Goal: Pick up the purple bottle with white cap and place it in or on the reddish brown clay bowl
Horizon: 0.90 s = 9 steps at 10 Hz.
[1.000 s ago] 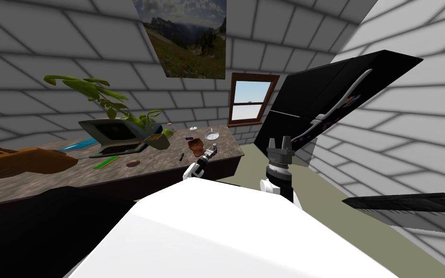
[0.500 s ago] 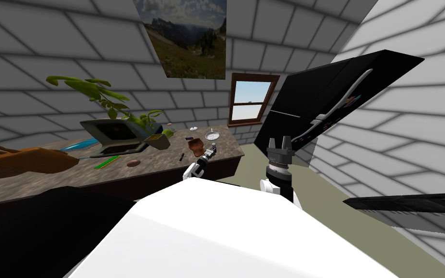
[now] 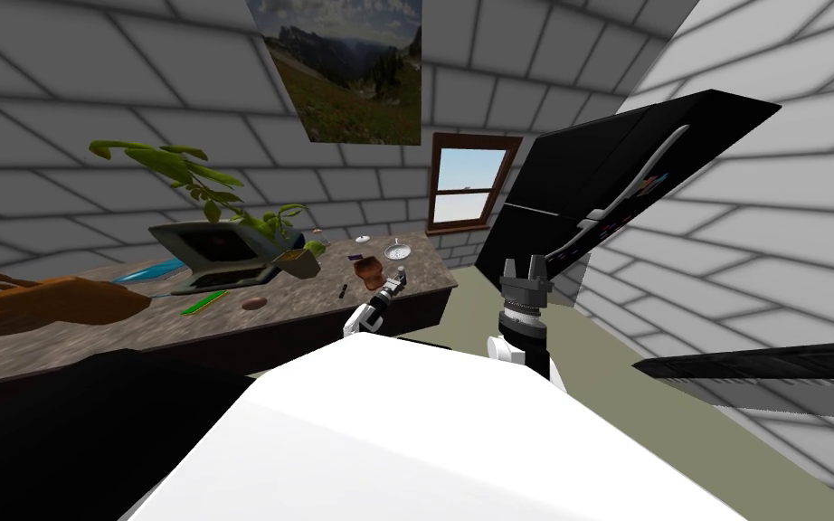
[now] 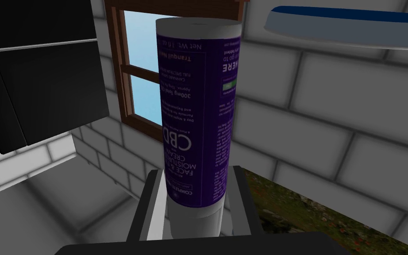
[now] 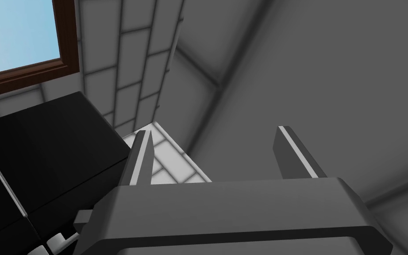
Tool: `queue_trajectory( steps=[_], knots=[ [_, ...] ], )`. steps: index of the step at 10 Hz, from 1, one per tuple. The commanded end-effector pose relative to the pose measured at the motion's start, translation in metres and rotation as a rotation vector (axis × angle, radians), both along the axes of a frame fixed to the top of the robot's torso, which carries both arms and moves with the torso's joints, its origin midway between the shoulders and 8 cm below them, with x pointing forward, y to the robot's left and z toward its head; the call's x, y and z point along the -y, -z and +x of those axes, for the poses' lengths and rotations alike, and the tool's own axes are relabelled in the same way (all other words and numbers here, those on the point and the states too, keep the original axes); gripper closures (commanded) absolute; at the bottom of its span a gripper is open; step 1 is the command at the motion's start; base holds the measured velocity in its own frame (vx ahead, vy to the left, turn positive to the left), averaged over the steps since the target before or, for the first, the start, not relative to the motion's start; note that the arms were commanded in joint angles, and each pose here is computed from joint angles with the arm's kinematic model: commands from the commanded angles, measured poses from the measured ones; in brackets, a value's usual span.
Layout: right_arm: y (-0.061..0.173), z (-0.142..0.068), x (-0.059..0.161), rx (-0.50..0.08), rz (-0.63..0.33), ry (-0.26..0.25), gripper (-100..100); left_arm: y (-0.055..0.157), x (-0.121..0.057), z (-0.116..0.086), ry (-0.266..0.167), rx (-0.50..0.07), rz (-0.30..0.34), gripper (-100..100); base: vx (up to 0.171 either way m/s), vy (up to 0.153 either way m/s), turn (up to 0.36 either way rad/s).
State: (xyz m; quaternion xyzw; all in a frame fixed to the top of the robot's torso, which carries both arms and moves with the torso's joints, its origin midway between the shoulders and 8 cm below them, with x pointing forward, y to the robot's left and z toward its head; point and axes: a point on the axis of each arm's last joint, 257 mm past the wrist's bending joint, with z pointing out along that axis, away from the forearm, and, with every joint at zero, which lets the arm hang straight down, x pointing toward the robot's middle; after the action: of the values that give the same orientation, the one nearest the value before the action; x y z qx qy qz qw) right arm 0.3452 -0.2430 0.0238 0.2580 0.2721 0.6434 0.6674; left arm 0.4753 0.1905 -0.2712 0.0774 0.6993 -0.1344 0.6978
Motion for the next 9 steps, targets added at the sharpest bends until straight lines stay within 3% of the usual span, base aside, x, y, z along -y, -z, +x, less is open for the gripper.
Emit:
queue_trajectory(
  steps=[1, 6, 9],
  knots=[
    [0.000, 0.000, 0.000, 0.000, 0.000, 0.000, 0, -0.003, 0.002, 0.000, -0.002, -0.001, -0.011, 100, -0.170, -0.006, -0.039],
    [0.000, 0.000, 0.000, 0.000, 0.000, 0.000, 0, -0.023, 0.014, 0.003, -0.012, 0.000, -0.062, 100, -0.239, 0.012, -0.070],
    [0.000, 0.000, 0.000, 0.000, 0.000, 0.000, 0, -0.037, 0.007, 0.011, -0.026, -0.006, -0.077, 100, -0.200, 0.071, -0.099]
  ],
)
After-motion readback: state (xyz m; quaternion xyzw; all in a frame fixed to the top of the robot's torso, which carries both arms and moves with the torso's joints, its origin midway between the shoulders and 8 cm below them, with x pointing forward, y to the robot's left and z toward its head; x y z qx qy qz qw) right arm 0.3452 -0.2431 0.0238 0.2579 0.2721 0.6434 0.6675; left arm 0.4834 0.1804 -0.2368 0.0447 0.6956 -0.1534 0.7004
